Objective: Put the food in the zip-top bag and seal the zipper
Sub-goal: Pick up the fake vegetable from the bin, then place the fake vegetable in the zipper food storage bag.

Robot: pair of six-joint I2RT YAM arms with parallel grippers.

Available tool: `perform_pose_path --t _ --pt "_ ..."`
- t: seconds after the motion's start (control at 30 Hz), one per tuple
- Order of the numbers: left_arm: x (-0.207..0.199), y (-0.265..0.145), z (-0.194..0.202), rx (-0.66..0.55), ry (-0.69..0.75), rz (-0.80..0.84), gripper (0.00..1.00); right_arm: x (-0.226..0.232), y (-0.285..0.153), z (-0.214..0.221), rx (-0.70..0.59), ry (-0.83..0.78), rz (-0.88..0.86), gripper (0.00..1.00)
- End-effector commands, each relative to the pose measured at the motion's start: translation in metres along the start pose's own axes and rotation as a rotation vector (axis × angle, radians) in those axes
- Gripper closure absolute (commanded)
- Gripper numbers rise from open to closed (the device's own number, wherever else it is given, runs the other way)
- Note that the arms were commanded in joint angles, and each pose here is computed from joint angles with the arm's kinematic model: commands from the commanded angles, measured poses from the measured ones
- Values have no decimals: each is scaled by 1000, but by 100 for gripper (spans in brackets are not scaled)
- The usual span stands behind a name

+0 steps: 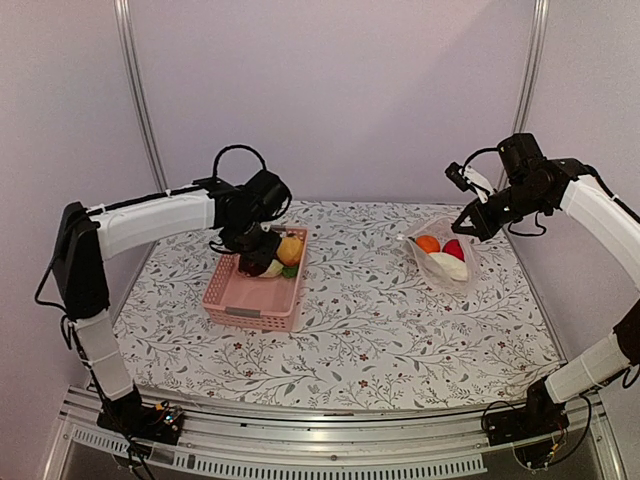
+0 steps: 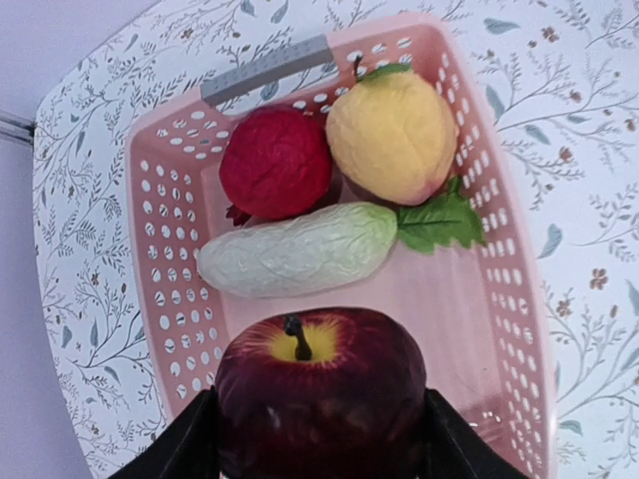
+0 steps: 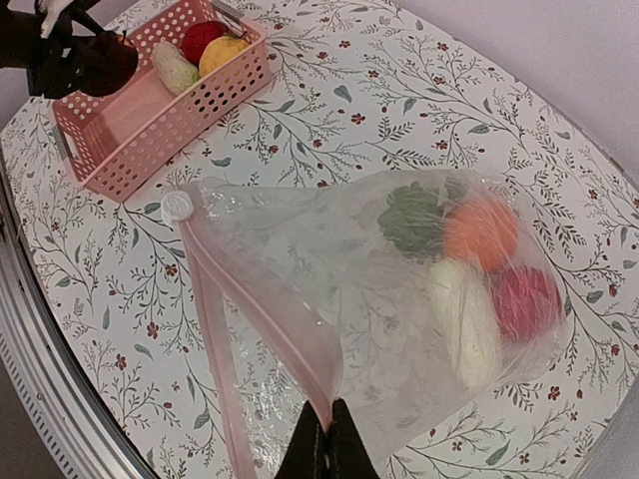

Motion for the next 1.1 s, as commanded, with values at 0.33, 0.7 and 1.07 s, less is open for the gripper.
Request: perform_pose_path --t 0.33,0.7,1.07 --pt "-128 -226 -89 -721 103 652 53 18 -7 -5 -13 -13 -69 100" --pt "-199 -326 -81 -1112 268 876 55 46 -25 -18 -33 -35 -179 100" --pt "-247 -326 -73 -1232 411 875 54 71 -40 -30 -61 -66 -307 100"
Point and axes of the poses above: each gripper's point midway between its finger pads, its own y axis out along the fingers, its own x axis along the line the jaws close on, z = x × y, the point moved 2 cm from there along -y, back along the fingers, and after that the axes turned 2 degrees about y, right-handed, at the moved point
